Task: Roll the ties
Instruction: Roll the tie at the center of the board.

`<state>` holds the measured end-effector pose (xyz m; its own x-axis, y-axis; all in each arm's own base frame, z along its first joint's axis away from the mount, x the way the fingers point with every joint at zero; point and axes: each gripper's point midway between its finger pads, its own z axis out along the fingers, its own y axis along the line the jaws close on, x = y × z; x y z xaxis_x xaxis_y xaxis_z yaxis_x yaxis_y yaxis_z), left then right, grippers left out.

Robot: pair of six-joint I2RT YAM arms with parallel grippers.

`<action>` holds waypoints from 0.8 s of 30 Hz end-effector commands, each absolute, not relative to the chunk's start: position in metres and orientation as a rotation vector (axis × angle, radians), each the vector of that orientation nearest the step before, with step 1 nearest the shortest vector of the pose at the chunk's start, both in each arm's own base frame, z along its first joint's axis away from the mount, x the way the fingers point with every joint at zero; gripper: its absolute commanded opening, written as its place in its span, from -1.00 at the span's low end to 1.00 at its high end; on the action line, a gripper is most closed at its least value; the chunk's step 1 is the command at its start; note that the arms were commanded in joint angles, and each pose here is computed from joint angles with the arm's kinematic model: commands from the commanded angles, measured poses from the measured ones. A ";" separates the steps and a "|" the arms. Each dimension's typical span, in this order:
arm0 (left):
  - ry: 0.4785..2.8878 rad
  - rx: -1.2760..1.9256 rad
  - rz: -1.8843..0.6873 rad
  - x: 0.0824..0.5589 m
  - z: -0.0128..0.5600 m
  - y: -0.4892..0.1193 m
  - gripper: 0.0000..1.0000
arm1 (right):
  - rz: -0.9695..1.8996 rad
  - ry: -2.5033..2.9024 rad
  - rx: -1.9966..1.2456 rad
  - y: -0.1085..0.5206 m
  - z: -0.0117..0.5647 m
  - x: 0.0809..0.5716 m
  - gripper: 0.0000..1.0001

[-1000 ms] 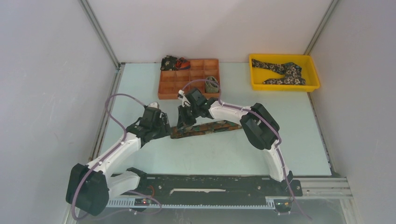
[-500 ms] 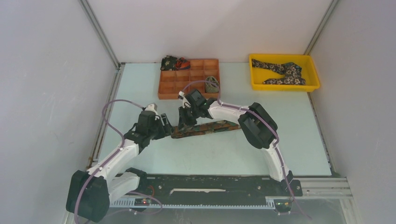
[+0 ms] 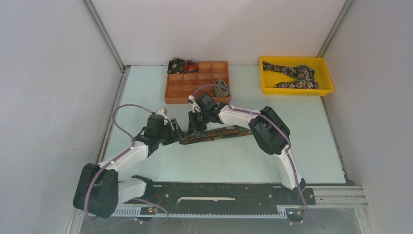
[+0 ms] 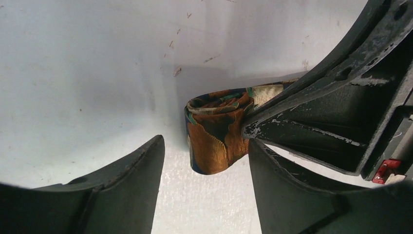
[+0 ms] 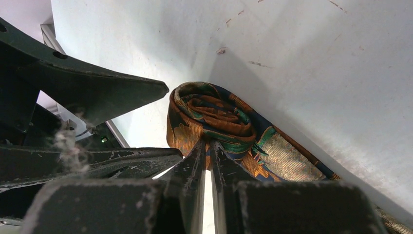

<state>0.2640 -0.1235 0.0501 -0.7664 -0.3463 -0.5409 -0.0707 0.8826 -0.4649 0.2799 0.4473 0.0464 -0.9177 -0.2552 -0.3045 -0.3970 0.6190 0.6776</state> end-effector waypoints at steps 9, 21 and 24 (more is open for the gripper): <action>2.376 -0.310 -0.683 0.275 0.047 -0.139 0.24 | 1.180 2.662 -0.526 0.437 0.032 0.285 -0.80; 2.401 -0.306 -0.729 0.277 0.037 -0.146 0.12 | 1.184 2.692 -0.493 0.428 0.017 0.283 -0.81; 2.411 -0.301 -0.744 0.278 0.034 -0.149 0.03 | 1.188 2.694 -0.490 0.427 0.015 0.282 -0.81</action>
